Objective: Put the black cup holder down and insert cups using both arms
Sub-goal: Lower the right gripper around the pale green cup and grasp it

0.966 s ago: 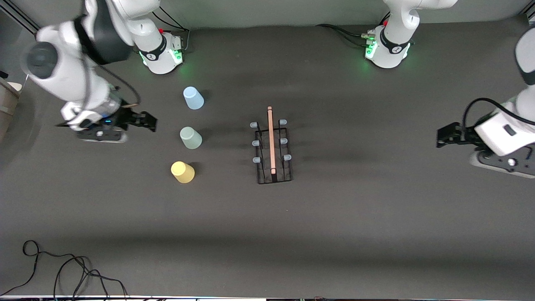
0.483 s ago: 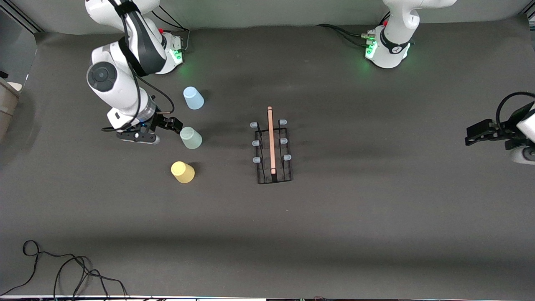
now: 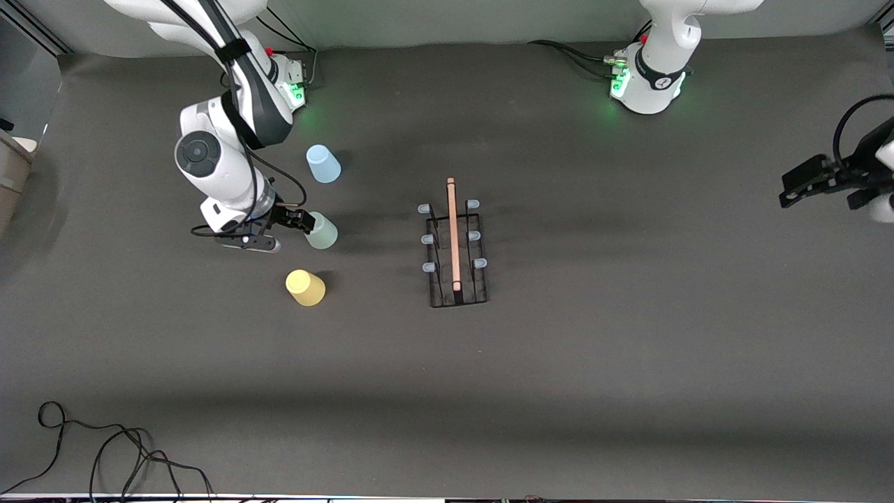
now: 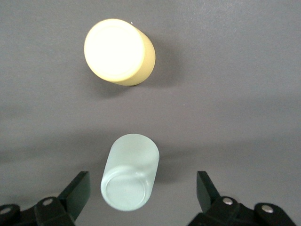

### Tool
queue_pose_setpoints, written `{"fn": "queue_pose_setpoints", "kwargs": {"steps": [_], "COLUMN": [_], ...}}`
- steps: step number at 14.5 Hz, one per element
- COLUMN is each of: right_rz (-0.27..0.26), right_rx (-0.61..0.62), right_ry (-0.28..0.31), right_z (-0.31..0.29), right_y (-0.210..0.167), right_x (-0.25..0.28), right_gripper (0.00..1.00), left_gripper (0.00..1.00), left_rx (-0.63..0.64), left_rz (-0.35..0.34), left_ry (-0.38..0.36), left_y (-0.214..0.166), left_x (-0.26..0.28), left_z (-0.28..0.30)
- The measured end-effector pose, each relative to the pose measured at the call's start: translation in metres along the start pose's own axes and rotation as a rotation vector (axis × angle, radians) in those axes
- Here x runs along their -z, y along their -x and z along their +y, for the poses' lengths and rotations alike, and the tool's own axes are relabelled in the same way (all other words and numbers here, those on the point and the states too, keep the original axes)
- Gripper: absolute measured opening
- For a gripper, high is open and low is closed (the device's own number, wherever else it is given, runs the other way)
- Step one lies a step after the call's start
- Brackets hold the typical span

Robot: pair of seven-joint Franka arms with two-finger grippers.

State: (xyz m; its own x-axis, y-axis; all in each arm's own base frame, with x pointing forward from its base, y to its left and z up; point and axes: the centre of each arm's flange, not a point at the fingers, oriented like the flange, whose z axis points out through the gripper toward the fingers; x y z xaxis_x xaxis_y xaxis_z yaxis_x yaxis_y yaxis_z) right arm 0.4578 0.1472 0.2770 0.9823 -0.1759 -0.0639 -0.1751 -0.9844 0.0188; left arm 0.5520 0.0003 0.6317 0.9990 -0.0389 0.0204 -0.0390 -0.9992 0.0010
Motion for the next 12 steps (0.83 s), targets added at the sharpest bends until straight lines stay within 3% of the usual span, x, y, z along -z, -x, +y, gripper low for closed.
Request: {"fn": "queue_pose_setpoints", "kwargs": {"steps": [6, 12], "right_rz": [-0.003, -0.026], "right_rx": [-0.012, -0.014], "right_ry": [-0.032, -0.018], "right_z": [-0.020, -0.021], "right_y": [0.009, 0.011], "right_x": [-0.039, -0.058], "right_gripper": [1.00, 1.00], "left_gripper": [1.00, 1.00], "left_rx": [0.020, 0.018], "left_rz": [0.003, -0.019], "left_ry": [-0.007, -0.009], "left_y": [-0.004, -0.014], "left_x": [-0.014, -0.032], "left_z": [-0.012, -0.011]}}
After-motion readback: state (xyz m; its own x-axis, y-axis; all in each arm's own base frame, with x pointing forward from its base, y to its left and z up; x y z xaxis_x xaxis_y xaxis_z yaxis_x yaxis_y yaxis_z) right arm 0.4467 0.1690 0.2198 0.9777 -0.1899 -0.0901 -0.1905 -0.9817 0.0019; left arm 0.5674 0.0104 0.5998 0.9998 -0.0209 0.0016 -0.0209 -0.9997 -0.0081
